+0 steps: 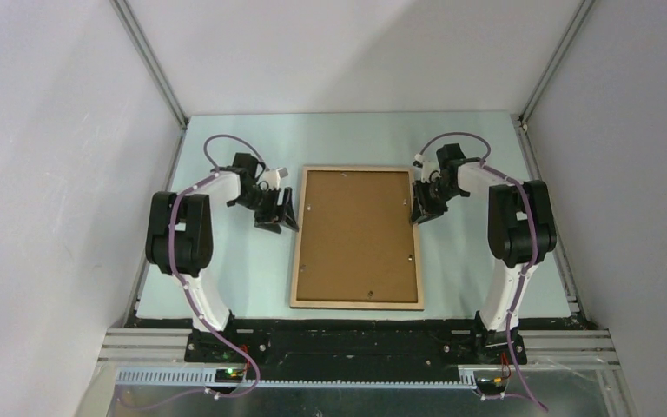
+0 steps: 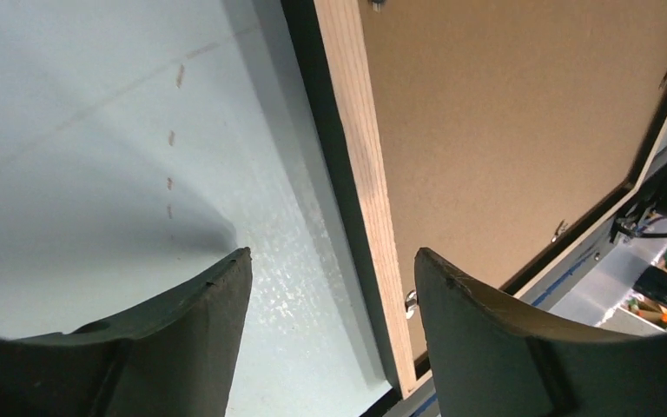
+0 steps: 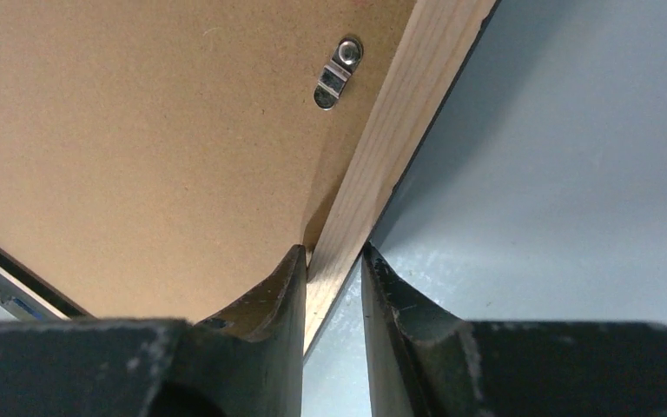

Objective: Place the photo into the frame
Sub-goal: Place the photo frame item in the photo frame.

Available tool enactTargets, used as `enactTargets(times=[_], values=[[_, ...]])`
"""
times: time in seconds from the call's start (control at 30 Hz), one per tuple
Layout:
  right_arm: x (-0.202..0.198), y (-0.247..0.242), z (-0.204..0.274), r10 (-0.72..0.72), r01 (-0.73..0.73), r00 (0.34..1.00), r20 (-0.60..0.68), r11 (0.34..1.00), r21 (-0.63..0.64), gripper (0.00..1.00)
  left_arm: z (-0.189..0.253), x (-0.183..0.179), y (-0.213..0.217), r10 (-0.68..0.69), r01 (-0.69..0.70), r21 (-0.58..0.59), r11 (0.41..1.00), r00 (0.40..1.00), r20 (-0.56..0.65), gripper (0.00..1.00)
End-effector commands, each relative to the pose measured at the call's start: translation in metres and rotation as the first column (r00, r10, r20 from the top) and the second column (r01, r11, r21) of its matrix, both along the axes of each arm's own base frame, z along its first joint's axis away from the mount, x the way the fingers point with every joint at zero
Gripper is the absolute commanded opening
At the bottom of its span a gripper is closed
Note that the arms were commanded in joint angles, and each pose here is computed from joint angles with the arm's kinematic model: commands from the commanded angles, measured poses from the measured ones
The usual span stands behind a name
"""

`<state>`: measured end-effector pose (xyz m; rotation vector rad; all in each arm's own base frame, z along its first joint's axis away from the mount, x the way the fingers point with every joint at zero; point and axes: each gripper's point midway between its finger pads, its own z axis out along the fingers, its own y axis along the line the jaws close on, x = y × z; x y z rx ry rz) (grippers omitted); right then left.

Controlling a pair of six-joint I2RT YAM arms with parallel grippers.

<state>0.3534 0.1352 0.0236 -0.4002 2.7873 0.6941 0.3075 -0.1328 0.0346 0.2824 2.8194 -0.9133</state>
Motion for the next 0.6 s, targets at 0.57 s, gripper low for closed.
enactTargets(times=[0.57], values=[[0.009, -0.002, 0.015, 0.011, -0.013, 1.000, 0.027, 0.998, 0.069, 0.08, 0.032, 0.093, -0.021, -0.067, -0.019, 0.297, 0.955, 0.959, 0.277, 0.78]])
